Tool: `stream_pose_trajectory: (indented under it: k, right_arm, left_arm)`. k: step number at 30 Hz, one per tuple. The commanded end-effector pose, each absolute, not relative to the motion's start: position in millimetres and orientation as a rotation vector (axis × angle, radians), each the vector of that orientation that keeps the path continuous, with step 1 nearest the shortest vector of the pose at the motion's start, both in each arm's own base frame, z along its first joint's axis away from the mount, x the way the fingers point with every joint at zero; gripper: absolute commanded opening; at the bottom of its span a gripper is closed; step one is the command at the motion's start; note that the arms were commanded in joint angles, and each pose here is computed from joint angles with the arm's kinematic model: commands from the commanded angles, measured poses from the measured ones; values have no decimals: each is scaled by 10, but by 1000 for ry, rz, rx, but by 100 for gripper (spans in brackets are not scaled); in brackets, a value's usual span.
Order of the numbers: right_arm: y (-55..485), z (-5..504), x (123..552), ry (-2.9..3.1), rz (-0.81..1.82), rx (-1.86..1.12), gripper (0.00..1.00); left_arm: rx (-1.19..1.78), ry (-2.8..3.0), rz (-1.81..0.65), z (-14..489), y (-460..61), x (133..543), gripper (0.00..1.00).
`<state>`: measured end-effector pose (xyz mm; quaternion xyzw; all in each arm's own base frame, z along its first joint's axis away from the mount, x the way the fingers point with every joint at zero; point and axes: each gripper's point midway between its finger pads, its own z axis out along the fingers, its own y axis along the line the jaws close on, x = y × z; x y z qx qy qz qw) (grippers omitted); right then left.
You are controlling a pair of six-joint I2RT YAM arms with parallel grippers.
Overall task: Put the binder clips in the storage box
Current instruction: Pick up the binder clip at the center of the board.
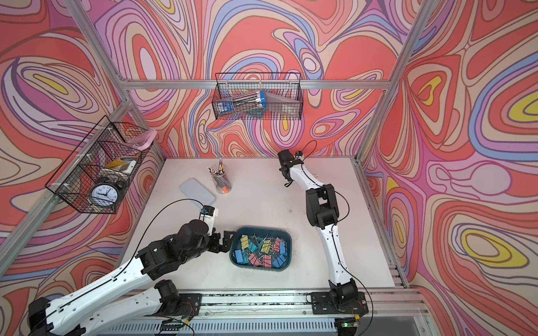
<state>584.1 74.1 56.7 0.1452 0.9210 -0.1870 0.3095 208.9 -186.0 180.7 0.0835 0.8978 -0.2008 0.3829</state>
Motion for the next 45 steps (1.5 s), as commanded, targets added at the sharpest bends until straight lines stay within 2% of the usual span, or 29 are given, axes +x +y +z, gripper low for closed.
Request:
stream_pose_trajectory:
  k: [1,5,12,17,31,39,45]
  right_arm:
    - [708,534,5864,2435,-534,355,45]
    - [704,551,5860,2430,-537,334,37]
    - [692,612,5830,2428,-537,300,12]
    - [713,701,5798,2425,-505,292,0]
    - [895,1490,5497,2359,-230,304,0]
    - [1089,2053,4918,2322,-29,264,0]
    - [1411,2401,4207,2319,125,134,0]
  left_arm:
    - [216,2273,-486,1896,-1843,2134,99]
    - [220,2275,-495,1897,-1874,2144,99]
    - [221,2276,-510,1890,-1916,2157,99]
    - [217,2272,-508,1898,-1904,2156,99]
    - [214,2262,-530,1932,-1919,2149,99]
    - [203,2253,-553,1968,-1910,2128,99]
    - [191,2242,-541,1964,-1838,2101,99]
